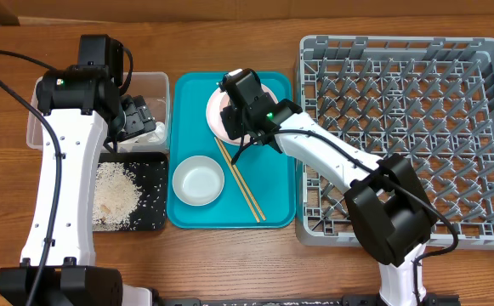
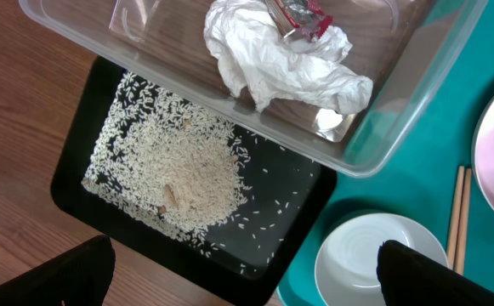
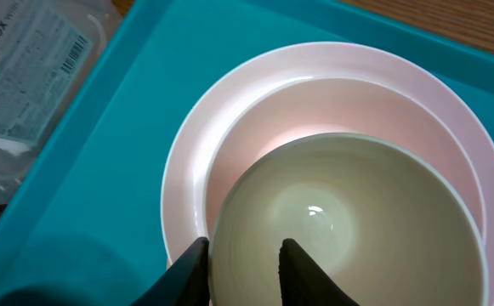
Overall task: Sort waste into correct bins and load items into the dishwasher
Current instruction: 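Reach the right gripper to the white cup on the plate and grasp it, then carry the white cup to the rack's back-left corner and release it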
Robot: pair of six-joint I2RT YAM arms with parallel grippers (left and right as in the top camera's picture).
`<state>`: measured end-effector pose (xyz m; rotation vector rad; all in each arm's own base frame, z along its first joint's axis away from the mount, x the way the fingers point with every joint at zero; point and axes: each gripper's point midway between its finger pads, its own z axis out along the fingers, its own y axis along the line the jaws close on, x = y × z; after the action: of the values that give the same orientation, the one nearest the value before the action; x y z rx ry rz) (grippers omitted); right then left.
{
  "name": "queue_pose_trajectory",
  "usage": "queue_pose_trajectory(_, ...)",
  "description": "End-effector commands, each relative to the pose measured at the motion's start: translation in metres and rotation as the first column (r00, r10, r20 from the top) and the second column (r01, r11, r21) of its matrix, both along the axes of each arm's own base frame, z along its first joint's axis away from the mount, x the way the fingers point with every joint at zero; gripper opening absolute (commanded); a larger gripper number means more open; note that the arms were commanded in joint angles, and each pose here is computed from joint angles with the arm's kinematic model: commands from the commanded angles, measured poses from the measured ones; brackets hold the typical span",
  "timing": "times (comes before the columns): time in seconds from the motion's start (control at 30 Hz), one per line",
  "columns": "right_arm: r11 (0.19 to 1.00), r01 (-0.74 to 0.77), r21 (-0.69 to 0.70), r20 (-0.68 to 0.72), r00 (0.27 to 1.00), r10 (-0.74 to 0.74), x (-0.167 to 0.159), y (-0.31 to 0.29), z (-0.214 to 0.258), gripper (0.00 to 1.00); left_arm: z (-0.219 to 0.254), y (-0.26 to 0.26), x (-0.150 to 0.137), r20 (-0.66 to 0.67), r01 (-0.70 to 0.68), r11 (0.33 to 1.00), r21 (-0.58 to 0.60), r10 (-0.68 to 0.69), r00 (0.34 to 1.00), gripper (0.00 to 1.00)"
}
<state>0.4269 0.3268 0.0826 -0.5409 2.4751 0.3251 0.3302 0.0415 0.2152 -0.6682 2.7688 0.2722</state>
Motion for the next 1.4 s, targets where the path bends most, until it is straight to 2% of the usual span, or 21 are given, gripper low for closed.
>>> queue_pose_trajectory(0.0, 0.999, 0.026, -0.029, 0.038, 0.999, -0.025, 0.008, -0.003, 0.007, 0.28, 0.005, 0.003, 0.001, 0.017, -0.009, 1.000, 0.012, 0.008, 1.000, 1.00)
queue_pose_trajectory(0.27, 0.999, 0.032, -0.004, 0.068, 0.997, -0.032, 0.012, -0.004, 0.025, 0.15, 0.005, 0.003, 0.001, 0.017, -0.008, 1.000, 0.012, 0.008, 1.000, 1.00)
queue_pose_trajectory(0.4, 0.999, 0.032, 0.030, 0.109, 0.993, -0.035, 0.012, -0.004, 0.051, 0.12, 0.005, 0.003, 0.001, 0.017, -0.008, 1.000, 0.012, 0.008, 1.000, 1.00)
queue_pose_trajectory(0.43, 0.999, 0.032, 0.039, 0.119, 0.992, -0.036, 0.012, -0.004, 0.059, 0.05, 0.005, 0.003, 0.001, 0.017, -0.008, 1.000, 0.012, 0.008, 1.000, 1.00)
queue_pose_trajectory(0.47, 0.998, 0.032, 0.048, 0.130, 0.991, -0.038, 0.012, -0.004, 0.066, 0.04, 0.005, 0.003, 0.001, 0.017, -0.008, 1.000, 0.012, 0.008, 1.000, 1.00)
queue_pose_trajectory(0.73, 0.997, 0.000, 0.079, 0.217, 0.976, -0.017, -0.004, -0.021, 0.140, 0.04, 0.005, 0.003, 0.001, 0.017, -0.008, 1.000, 0.012, 0.008, 1.000, 1.00)
queue_pose_trajectory(0.87, 0.983, -0.039, 0.180, 0.233, 0.972, -0.004, -0.021, -0.042, 0.200, 0.04, 0.005, 0.003, 0.001, 0.017, -0.009, 1.000, 0.012, 0.008, 1.000, 1.00)
queue_pose_trajectory(1.0, 0.937, -0.105, 0.333, 0.227, 0.973, 0.028, -0.031, -0.075, 0.246, 0.04, 0.005, 0.003, 0.001, 0.017, -0.008, 1.000, 0.012, 0.008, 1.000, 1.00)
queue_pose_trajectory(1.1, 0.878, -0.152, 0.453, 0.187, 0.980, 0.073, -0.030, -0.101, 0.260, 0.04, 0.005, 0.003, 0.001, 0.017, -0.008, 1.000, 0.012, 0.008, 1.000, 1.00)
queue_pose_trajectory(1.23, 0.755, -0.210, 0.621, 0.115, 0.977, 0.177, -0.024, -0.130, 0.257, 0.04, 0.005, 0.003, 0.001, 0.017, -0.008, 1.000, 0.012, 0.008, 1.000, 1.00)
queue_pose_trajectory(1.37, 0.671, -0.188, 0.717, 0.031, 0.971, 0.239, -0.010, -0.145, 0.231, 0.04, 0.005, 0.003, 0.001, 0.017, -0.008, 1.000, 0.012, 0.008, 1.000, 1.00)
